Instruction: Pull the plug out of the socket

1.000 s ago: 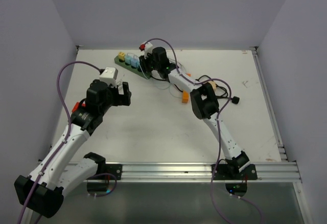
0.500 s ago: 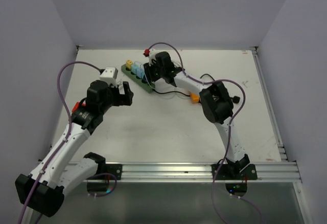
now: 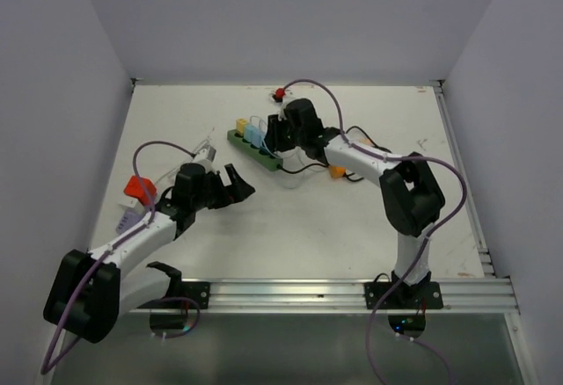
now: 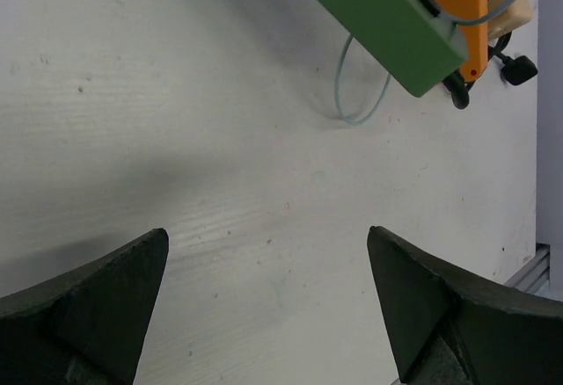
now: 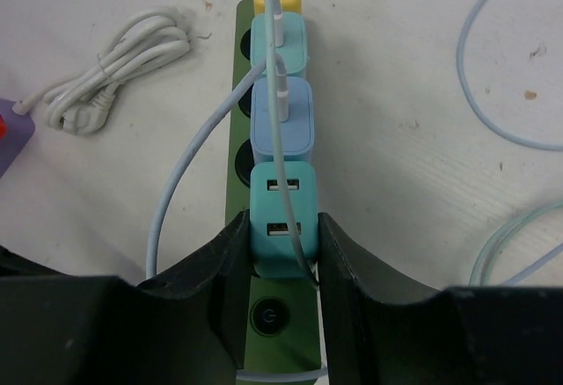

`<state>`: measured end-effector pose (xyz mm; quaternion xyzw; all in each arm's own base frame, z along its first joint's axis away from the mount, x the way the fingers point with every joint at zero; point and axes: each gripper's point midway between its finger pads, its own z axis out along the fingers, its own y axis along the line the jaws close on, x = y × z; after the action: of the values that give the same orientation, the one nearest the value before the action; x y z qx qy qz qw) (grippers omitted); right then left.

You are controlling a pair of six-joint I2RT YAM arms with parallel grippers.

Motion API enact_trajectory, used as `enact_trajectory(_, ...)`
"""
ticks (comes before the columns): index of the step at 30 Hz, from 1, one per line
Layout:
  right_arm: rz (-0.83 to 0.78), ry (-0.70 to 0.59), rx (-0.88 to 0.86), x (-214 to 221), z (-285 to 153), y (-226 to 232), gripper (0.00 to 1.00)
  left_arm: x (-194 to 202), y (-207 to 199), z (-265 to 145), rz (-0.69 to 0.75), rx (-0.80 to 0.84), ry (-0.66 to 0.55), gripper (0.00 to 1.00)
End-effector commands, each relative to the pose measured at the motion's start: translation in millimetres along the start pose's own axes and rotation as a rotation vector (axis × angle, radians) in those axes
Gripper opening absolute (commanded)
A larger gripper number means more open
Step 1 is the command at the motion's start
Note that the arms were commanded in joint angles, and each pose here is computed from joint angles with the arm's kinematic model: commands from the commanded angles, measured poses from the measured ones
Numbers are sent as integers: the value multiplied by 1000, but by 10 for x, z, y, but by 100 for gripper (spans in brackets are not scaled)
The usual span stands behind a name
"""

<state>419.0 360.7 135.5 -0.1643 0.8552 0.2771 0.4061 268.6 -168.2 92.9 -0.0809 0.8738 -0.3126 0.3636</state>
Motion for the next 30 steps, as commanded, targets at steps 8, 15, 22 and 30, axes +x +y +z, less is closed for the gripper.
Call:
enact_trajectory(8,138,-118,-63,-194,-401,242,0,-125,-311,212,-159,253,-119,100)
enact_trajectory(15,164,-106,-61,8,-450,238,0,-275,-363,324,-158,264,-153,100)
enact_trajectory(22,184,-135,-69,269,-419,255,3,-244,-293,577,-228,241,-110,100)
enact_trajectory(30,186,-144,-77,473,-422,298,3,-112,-179,808,-334,269,-47,91)
